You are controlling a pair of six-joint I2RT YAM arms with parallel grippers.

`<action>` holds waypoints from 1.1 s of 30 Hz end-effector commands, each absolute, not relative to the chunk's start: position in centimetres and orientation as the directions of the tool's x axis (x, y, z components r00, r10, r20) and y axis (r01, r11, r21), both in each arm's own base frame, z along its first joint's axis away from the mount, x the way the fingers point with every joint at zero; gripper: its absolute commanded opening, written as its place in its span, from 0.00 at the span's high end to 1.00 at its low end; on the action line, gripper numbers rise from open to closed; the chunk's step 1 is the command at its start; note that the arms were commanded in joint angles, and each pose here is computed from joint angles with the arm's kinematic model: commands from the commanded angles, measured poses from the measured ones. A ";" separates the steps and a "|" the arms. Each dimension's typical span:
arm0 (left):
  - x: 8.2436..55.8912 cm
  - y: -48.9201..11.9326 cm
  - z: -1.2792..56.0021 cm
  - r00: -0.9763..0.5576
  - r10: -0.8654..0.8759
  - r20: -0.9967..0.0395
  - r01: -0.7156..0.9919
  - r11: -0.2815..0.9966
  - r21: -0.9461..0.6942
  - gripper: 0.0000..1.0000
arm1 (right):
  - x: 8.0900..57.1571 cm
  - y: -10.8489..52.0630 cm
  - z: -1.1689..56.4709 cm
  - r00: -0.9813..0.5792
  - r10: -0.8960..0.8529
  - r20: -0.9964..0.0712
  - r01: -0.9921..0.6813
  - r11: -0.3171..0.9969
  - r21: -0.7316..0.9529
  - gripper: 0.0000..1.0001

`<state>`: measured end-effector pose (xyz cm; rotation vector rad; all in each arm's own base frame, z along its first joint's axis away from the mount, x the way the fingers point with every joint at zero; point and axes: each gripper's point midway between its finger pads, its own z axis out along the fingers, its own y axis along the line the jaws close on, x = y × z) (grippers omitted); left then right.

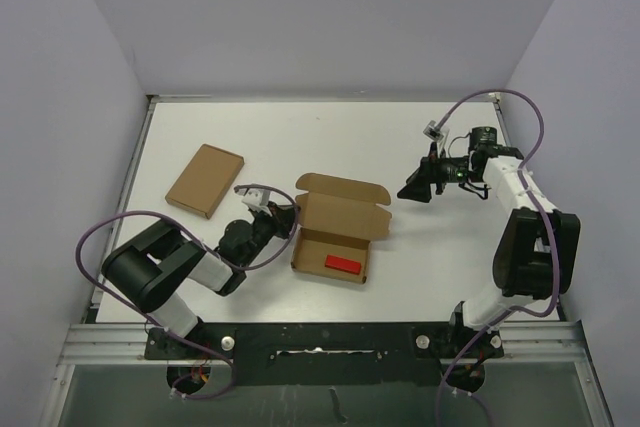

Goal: Fold the paper box

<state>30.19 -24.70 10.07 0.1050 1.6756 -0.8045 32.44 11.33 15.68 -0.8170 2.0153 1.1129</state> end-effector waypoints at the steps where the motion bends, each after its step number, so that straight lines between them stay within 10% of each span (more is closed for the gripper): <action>1: 30.6 -24.1 13.8 -0.129 -0.405 -0.905 0.505 0.759 -0.412 1.00 | 32.9 11.3 16.4 -0.543 -0.209 -0.813 -0.805 0.404 0.433 0.23; 33: 30.2 -24.0 14.1 -0.068 -0.384 -0.921 0.458 0.807 -0.371 1.00 | 30.4 15.0 14.1 -0.661 -0.279 -0.696 -0.750 0.275 0.602 0.40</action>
